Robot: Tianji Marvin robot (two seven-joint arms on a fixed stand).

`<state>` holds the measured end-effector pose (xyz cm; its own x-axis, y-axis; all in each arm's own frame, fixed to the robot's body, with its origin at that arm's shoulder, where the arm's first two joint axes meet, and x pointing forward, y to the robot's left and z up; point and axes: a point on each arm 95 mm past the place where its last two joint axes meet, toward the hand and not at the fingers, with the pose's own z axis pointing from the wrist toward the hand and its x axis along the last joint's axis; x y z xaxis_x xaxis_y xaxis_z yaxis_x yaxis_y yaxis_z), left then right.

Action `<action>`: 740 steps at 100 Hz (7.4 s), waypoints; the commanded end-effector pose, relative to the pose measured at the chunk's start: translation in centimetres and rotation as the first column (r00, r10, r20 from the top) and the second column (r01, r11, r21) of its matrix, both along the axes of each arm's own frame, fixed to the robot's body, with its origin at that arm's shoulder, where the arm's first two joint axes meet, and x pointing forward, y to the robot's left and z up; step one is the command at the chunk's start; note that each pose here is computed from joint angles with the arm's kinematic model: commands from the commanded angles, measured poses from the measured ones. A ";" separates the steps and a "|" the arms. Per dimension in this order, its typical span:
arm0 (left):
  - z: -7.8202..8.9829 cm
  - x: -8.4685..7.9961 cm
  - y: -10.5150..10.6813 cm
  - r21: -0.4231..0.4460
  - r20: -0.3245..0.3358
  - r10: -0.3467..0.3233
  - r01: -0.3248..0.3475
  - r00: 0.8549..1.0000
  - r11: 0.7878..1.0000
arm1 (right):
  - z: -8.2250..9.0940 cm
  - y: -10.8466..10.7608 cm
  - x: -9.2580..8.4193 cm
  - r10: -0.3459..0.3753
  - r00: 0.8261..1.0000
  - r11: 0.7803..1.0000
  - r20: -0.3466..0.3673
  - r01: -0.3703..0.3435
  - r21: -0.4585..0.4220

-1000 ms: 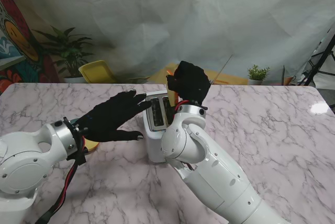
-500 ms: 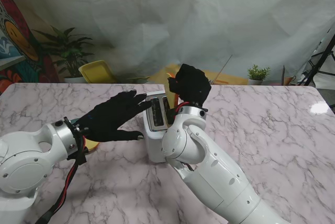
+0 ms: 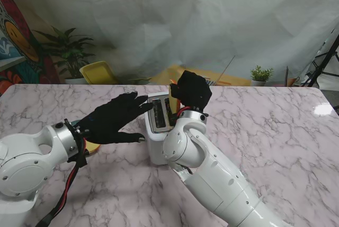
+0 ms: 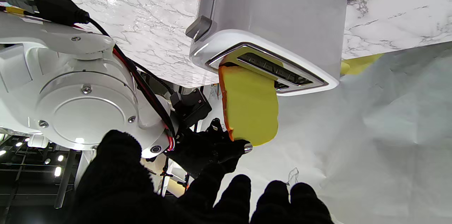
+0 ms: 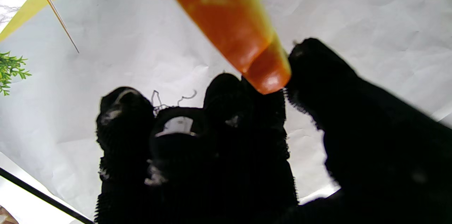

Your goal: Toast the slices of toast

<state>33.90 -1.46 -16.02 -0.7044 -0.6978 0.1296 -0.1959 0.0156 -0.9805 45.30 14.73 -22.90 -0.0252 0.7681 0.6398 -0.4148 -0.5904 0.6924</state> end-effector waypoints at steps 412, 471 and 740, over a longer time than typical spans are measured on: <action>-0.4 -0.3 0.3 0.034 -0.023 -0.016 0.017 1.000 0.999 | -6.5 2.8 0.7 0.031 0.986 0.999 -0.163 -0.030 0.010; -0.4 -0.1 -0.1 0.025 -0.011 -0.020 0.020 1.000 0.999 | -5.5 1.5 -1.2 -0.015 0.964 1.000 -0.266 0.019 0.011; -0.2 0.2 -0.9 0.011 -0.004 -0.020 0.020 1.000 1.000 | -5.4 -5.0 -4.5 -0.190 0.918 0.979 -0.349 0.152 -0.133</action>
